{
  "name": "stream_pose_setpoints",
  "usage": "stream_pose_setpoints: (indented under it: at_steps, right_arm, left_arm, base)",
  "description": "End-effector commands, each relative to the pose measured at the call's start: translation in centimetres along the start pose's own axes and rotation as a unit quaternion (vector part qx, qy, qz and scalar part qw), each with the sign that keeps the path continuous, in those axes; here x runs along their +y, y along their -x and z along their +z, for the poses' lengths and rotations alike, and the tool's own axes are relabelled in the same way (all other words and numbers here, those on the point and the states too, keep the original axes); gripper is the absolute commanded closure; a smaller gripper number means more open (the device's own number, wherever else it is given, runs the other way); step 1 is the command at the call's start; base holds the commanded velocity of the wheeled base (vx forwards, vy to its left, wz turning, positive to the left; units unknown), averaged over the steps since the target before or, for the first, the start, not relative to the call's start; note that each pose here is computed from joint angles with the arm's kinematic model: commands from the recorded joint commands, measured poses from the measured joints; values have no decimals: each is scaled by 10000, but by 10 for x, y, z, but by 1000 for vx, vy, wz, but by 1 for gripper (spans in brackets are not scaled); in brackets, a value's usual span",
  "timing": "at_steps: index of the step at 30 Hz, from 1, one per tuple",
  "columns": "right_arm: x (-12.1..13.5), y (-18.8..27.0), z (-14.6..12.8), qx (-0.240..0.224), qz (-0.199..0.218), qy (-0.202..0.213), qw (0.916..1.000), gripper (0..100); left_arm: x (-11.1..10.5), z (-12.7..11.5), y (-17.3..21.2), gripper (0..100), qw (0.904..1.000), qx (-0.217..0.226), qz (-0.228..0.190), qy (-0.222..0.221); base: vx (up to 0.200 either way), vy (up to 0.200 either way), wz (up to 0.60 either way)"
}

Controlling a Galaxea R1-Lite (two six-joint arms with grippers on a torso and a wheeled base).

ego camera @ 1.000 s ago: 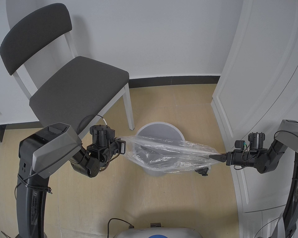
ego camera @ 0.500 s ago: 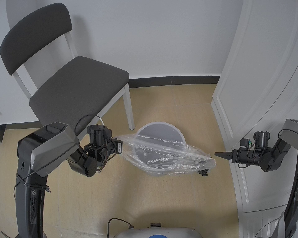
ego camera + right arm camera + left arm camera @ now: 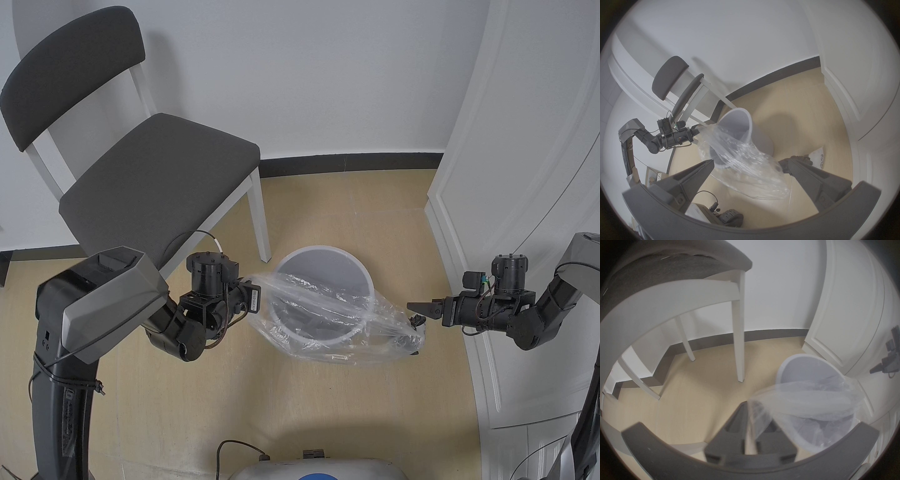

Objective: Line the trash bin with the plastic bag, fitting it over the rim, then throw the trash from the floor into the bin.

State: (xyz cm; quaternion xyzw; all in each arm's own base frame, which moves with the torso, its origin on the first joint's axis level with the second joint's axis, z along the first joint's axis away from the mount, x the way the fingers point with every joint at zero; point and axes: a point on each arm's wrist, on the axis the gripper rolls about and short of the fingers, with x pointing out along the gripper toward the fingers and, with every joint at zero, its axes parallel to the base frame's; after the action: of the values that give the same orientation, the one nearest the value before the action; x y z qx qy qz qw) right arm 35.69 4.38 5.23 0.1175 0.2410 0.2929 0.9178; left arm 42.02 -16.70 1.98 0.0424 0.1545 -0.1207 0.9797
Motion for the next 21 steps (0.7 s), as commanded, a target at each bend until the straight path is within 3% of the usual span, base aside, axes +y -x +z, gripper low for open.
stream_pose_setpoints:
  at_steps: [1, 5, 12, 19, 21]
  right_arm:
    - [33, 5, 15, -229, -29, 217, 9995, 0]
    - [39, 5, 15, -224, 4, 256, 9994, 0]
    - [46, 1, 12, -189, -6, 295, 9994, 0]
    - [47, -1, 11, -180, -65, 298, 9994, 0]
    - [48, 0, 10, -171, -60, 305, 9994, 0]
  left_arm:
    - [-3, 3, 4, 0, 10000, 24, -47, 24]
    - [3, 4, 15, 0, 9995, 114, -139, 253]
    - [20, 10, 41, 0, 9962, 255, -711, 437]
    - [32, 2, 60, 0, 9933, 508, -973, 360]
    - [36, -4, 68, 0, 9919, 650, -1081, 161]
  base:
    - [0, 0, 0]
    - [0, 0, 0]
    - [0, 0, 0]
    - [0, 0, 0]
    - [0, 0, 0]
